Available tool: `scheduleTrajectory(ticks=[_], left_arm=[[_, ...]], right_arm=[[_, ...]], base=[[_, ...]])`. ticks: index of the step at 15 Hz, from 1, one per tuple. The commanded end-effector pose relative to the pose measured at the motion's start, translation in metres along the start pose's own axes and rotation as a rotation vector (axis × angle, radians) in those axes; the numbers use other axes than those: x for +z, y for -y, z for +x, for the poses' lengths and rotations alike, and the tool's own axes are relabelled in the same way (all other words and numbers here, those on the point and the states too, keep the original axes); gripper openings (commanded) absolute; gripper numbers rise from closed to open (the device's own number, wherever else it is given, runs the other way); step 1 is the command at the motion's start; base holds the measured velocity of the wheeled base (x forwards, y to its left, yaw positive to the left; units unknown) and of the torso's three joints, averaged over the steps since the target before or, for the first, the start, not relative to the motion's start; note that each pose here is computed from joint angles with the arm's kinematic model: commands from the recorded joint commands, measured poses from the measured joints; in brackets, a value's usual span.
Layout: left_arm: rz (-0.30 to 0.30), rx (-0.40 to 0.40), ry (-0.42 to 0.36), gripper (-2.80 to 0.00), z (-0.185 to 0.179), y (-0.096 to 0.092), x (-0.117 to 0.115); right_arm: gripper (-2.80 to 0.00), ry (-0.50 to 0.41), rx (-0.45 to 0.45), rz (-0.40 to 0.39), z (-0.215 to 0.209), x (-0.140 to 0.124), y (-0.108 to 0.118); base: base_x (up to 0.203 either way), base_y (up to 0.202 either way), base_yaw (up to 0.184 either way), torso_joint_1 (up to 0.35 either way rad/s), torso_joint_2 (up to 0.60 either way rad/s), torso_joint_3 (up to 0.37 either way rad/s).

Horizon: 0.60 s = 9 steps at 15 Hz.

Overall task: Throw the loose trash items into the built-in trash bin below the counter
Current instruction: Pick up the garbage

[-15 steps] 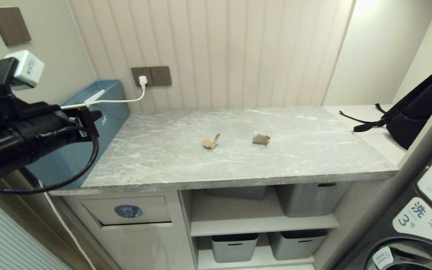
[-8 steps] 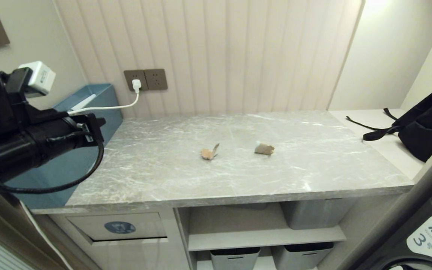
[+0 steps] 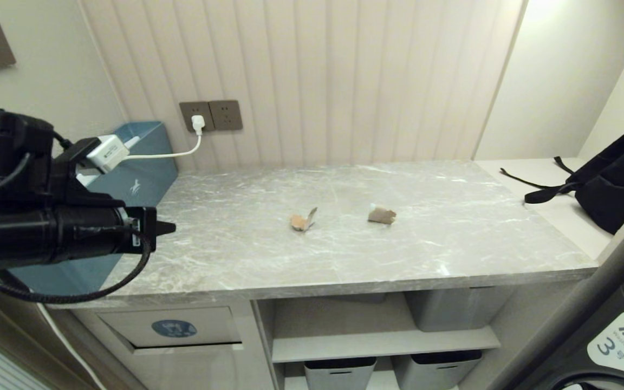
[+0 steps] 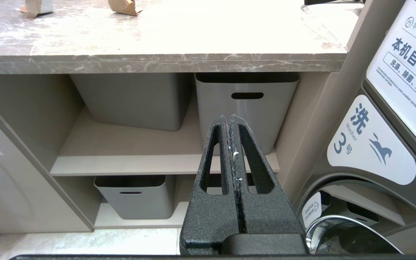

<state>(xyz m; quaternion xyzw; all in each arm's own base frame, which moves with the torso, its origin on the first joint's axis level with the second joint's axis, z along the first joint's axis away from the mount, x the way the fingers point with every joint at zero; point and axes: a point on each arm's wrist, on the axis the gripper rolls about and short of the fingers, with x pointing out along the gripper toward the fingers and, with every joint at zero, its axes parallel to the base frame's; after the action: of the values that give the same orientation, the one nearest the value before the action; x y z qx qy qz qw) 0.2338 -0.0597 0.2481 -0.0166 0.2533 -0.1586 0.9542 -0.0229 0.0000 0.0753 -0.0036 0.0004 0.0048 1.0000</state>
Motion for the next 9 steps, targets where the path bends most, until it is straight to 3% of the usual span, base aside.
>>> scheduleTrajectory(ticks=[1,2,3,6,8,9], left_arm=[[0.002,-0.068,-0.029,-2.8,0.007,0.002,0.004],[0.005,-0.097,-0.055,-2.8,0.007,0.004,0.005],[0.005,-0.134,-0.131,0.0,0.004,0.006,0.005],[0.01,-0.199,-0.24,0.0,0.014,0.011,0.012],[0.038,-0.221,-0.23,0.0,0.038,0.02,0.017],[0.069,-0.232,-0.173,0.0,0.055,0.03,0.022]], right_arm=[[-2.8,-0.001,0.0,0.0,0.0,0.0,0.0],[-2.8,-0.001,0.001,0.0,0.0,0.0,0.0],[-2.8,-0.001,0.001,0.0,0.0,0.0,0.0],[-2.8,-0.001,0.001,0.0,0.0,0.0,0.0],[-2.8,-0.001,0.001,0.0,0.0,0.0,0.0],[-2.8,-0.001,0.001,0.0,0.0,0.0,0.0]], base=[[0.0,0.0,0.0,0.0,0.0,0.0],[0.0,0.0,0.0,0.0,0.0,0.0],[0.0,0.0,0.0,0.0,0.0,0.0],[0.0,0.0,0.0,0.0,0.0,0.0],[0.0,0.0,0.0,0.0,0.0,0.0],[0.0,0.0,0.0,0.0,0.0,0.0]])
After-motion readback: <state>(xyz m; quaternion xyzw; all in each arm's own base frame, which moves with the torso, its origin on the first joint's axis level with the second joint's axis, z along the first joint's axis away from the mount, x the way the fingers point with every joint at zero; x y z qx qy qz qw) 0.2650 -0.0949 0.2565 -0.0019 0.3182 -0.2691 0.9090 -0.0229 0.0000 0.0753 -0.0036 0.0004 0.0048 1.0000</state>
